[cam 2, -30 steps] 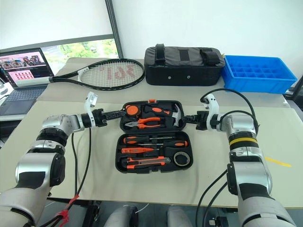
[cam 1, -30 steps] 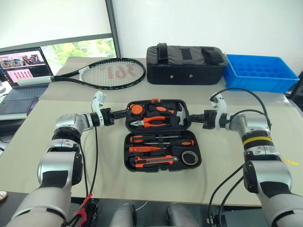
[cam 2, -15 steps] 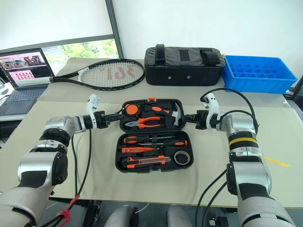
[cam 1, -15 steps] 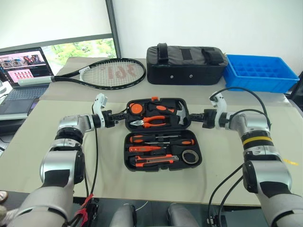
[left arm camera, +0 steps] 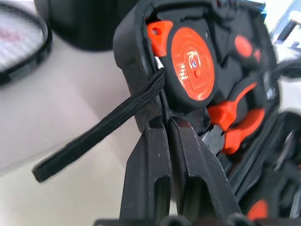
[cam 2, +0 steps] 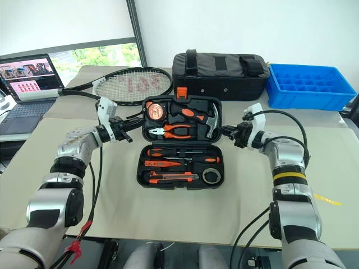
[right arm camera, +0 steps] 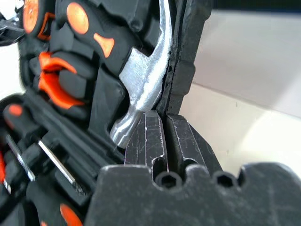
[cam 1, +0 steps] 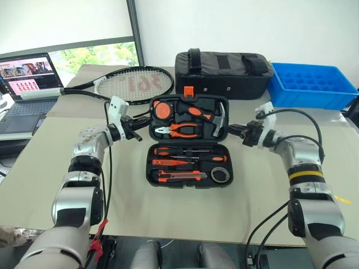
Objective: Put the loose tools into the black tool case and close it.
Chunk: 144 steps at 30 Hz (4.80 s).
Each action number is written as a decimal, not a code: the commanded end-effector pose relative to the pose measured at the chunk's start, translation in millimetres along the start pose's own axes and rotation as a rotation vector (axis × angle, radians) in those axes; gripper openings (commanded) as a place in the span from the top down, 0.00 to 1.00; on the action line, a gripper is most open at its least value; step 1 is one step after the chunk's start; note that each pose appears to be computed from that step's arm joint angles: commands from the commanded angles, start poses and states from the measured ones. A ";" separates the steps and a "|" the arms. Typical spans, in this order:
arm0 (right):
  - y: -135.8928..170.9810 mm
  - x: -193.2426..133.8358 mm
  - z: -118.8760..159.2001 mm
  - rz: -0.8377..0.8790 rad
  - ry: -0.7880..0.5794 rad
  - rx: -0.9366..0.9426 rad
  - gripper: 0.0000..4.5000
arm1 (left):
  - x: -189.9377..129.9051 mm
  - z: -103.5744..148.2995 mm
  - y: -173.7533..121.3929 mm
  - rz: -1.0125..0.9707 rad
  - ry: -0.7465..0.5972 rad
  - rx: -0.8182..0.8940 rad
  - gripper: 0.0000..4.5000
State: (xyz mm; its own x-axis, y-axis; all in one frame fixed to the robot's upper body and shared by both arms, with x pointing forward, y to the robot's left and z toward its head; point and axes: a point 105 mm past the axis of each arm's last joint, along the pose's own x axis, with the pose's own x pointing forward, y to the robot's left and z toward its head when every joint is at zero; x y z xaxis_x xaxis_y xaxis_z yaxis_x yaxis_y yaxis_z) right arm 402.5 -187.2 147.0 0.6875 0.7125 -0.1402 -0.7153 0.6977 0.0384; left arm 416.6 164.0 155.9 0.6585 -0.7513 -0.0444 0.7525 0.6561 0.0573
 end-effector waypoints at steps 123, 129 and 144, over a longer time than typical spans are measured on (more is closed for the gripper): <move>138.2 -0.8 -42.2 -0.167 0.241 -0.144 0.55 | 42.1 -42.0 -112.5 -0.275 0.105 0.264 0.36; 136.5 0.7 -46.9 -0.187 0.245 -0.140 0.55 | 40.4 -42.7 -111.5 -0.273 0.110 0.266 0.36; 137.1 8.1 -46.8 -0.194 0.222 -0.117 0.40 | 38.1 -43.6 -109.9 -0.268 0.119 0.268 0.36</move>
State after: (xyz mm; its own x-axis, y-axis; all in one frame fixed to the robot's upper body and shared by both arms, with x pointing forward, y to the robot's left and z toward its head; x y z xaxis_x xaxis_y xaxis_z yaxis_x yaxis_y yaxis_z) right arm 300.0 -93.6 91.5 0.7584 0.5111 -0.4044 -0.5923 0.7995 -0.1003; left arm 360.4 57.7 128.0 0.4343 -0.8920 -0.1257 0.8668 0.3759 0.3276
